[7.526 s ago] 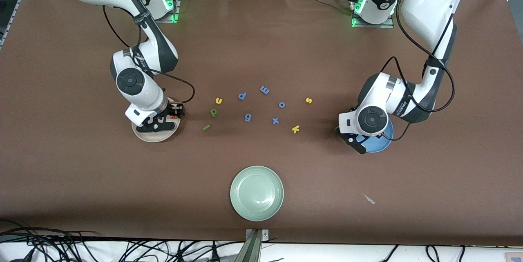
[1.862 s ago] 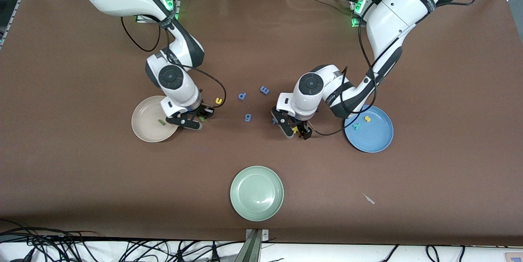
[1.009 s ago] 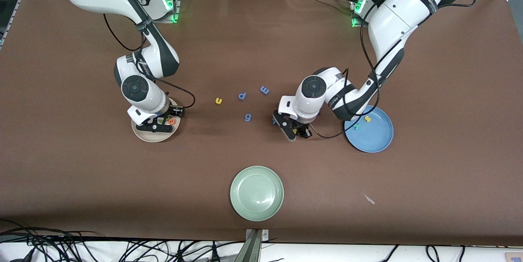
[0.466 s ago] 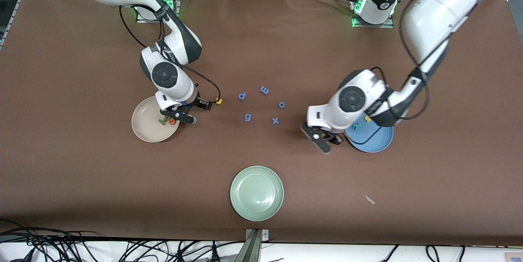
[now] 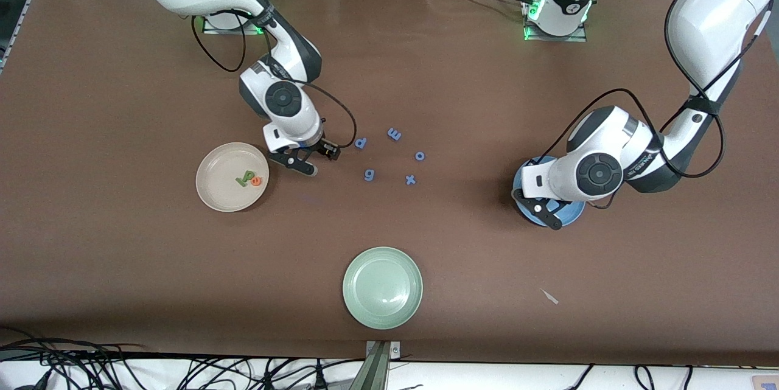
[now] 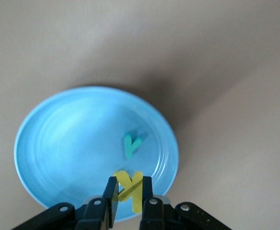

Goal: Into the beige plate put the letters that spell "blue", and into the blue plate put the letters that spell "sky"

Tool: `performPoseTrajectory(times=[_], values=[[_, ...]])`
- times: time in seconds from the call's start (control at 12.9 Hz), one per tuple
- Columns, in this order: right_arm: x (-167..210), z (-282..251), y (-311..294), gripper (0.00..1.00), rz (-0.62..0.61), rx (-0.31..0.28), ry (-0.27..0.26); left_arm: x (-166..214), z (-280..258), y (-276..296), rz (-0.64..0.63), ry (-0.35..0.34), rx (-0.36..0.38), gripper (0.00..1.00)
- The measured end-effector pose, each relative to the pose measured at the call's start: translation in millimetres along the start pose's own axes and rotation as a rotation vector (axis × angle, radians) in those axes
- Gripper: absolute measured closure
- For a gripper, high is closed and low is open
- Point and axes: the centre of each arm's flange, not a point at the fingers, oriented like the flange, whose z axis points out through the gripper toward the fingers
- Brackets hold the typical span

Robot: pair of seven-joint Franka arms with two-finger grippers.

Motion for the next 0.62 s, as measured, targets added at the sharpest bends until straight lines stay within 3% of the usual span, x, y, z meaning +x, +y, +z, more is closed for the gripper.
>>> performPoseTrajectory(times=[0.08, 0.39, 0.62], values=[[-4.2, 6.1, -1.9, 0.24, 0.004, -0.003, 0.002, -3.3, 3.9, -2.8, -0.009, -0.011, -0.004, 0.70], [-4.6, 10.4, -1.9, 0.30, 0.006, 0.001, 0.000, -7.9, -9.8, -7.1, -0.031, -0.023, 0.003, 0.28], [-5.5, 11.9, -1.6, 0.67, 0.003, 0.002, 0.000, -15.8, -66.5, 2.4, -0.047, 0.011, 0.070, 0.00]])
